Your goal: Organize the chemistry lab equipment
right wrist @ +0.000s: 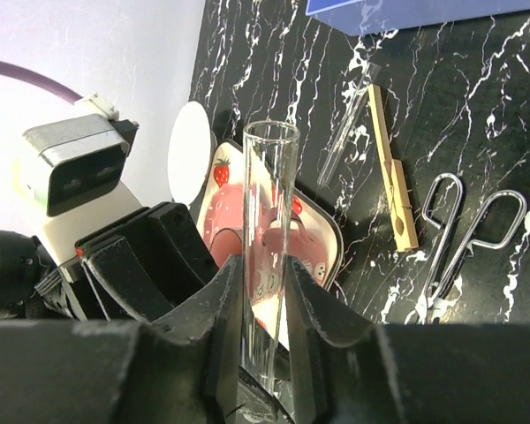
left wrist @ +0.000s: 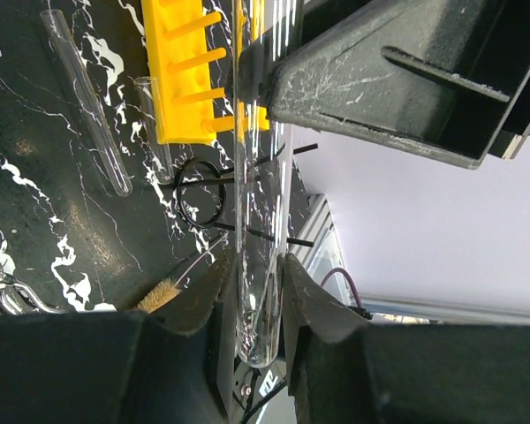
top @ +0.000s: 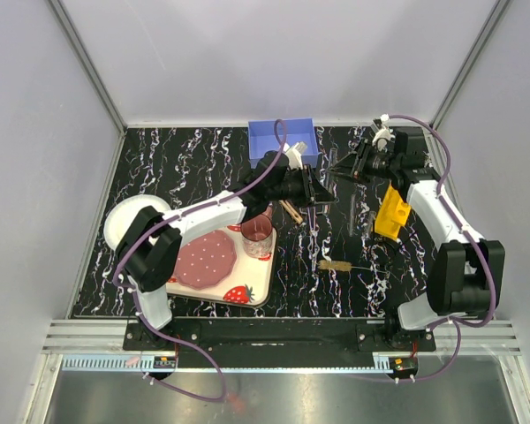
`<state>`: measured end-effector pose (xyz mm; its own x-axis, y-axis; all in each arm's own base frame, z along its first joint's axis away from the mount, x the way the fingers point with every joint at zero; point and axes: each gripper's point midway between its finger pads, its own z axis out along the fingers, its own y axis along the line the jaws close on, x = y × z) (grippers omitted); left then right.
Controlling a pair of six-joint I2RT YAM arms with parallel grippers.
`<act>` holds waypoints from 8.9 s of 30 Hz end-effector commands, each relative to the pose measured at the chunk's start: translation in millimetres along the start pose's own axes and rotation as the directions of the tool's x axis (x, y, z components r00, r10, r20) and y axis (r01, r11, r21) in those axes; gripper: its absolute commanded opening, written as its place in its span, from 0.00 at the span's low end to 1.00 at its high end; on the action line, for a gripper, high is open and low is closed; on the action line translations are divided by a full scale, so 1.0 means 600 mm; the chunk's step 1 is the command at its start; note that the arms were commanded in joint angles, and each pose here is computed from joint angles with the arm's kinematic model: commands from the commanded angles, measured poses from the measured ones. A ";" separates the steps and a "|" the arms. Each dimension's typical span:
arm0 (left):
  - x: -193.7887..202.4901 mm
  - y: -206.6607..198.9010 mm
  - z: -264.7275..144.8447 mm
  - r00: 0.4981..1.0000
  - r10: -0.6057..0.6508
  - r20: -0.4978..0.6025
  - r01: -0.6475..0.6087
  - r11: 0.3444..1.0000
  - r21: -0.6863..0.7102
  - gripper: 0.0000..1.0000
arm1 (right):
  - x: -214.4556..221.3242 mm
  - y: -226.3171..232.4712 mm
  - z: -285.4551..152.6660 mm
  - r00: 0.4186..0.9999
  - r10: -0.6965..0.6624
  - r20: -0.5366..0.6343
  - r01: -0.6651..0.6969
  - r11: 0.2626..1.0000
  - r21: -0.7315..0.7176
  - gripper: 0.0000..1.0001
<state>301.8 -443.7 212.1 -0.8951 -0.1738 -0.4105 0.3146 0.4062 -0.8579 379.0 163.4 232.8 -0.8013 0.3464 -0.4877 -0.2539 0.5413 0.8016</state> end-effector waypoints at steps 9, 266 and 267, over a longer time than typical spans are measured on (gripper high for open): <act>-0.030 -0.048 -0.101 0.950 0.300 0.093 -0.308 0.946 0.100 0.11 | 0.027 0.110 -0.056 0.960 -0.281 0.009 0.272 0.920 -0.282 0.79; 0.015 0.050 -0.368 0.911 0.375 0.170 -0.312 0.898 -0.310 0.99 | 0.091 -0.388 0.032 0.830 -0.021 -0.557 0.440 0.638 0.632 0.45; 0.014 0.048 -0.367 0.911 0.374 0.176 -0.311 0.901 -0.303 0.99 | 0.091 -0.390 0.032 0.831 -0.020 -0.556 0.439 0.637 0.634 0.44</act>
<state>229.9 -232.9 239.6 -0.6744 -0.1239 -0.7279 0.4455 0.7179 -0.5349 393.0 72.5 13.8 -0.9646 -0.1631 -0.2074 -0.1872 0.9770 0.1024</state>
